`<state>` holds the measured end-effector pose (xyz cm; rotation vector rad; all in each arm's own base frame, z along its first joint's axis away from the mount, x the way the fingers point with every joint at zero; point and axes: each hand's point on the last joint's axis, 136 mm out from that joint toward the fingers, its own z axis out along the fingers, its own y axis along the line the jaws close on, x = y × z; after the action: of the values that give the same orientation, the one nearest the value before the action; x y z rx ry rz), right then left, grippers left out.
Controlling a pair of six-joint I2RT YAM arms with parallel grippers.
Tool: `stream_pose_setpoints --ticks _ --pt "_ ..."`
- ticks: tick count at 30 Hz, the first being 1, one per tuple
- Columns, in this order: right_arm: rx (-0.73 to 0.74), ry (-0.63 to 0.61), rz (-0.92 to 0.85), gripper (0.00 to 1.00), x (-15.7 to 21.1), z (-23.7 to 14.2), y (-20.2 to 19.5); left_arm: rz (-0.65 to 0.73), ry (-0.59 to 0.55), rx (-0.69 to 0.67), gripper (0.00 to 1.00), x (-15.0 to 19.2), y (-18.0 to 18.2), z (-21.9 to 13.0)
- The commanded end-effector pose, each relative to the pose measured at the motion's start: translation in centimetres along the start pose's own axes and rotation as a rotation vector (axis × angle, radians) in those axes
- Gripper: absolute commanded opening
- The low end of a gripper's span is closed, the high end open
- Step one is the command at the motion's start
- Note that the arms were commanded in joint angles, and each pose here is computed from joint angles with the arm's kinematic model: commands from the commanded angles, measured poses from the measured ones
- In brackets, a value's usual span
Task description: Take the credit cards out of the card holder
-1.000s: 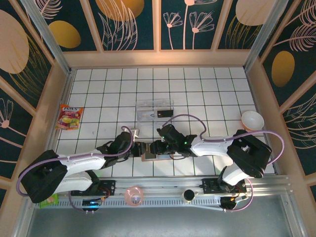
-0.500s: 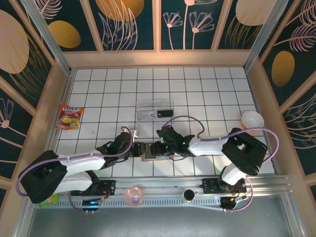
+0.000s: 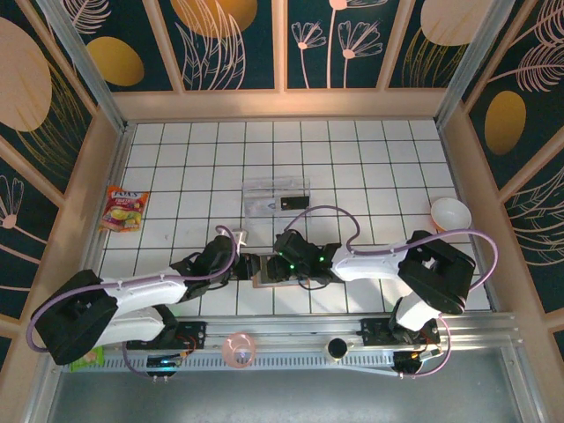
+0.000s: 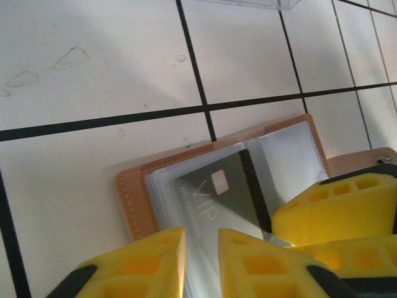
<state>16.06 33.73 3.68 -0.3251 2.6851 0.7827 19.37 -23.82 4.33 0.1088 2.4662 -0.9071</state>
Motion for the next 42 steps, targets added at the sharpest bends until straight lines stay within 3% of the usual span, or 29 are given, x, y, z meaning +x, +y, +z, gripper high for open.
stream_pose_setpoints --ticks 1,4,8,17,31,42 --pt "0.007 -0.076 -0.035 0.34 -1.6 -1.4 0.7 0.024 -0.003 0.051 0.13 -0.9 -1.7 -0.3" --pt "0.003 -0.109 -0.050 0.31 -2.3 -2.2 0.8 0.028 0.003 0.075 0.06 -1.1 -2.4 -0.1" --pt "-0.082 -0.066 -0.013 0.29 -2.5 -2.4 0.5 0.031 0.029 0.058 0.00 -0.6 -2.0 0.9" --pt "-0.182 0.029 0.034 0.28 -2.1 -1.4 0.6 0.034 0.062 -0.094 0.00 0.8 1.7 1.6" --pt "-0.136 0.129 0.158 0.24 0.0 0.6 -2.0 0.012 0.081 -0.066 0.00 1.6 1.7 1.7" --pt "-0.164 0.156 0.199 0.14 0.2 1.4 -2.1 0.004 0.091 -0.045 0.00 2.0 1.5 1.9"
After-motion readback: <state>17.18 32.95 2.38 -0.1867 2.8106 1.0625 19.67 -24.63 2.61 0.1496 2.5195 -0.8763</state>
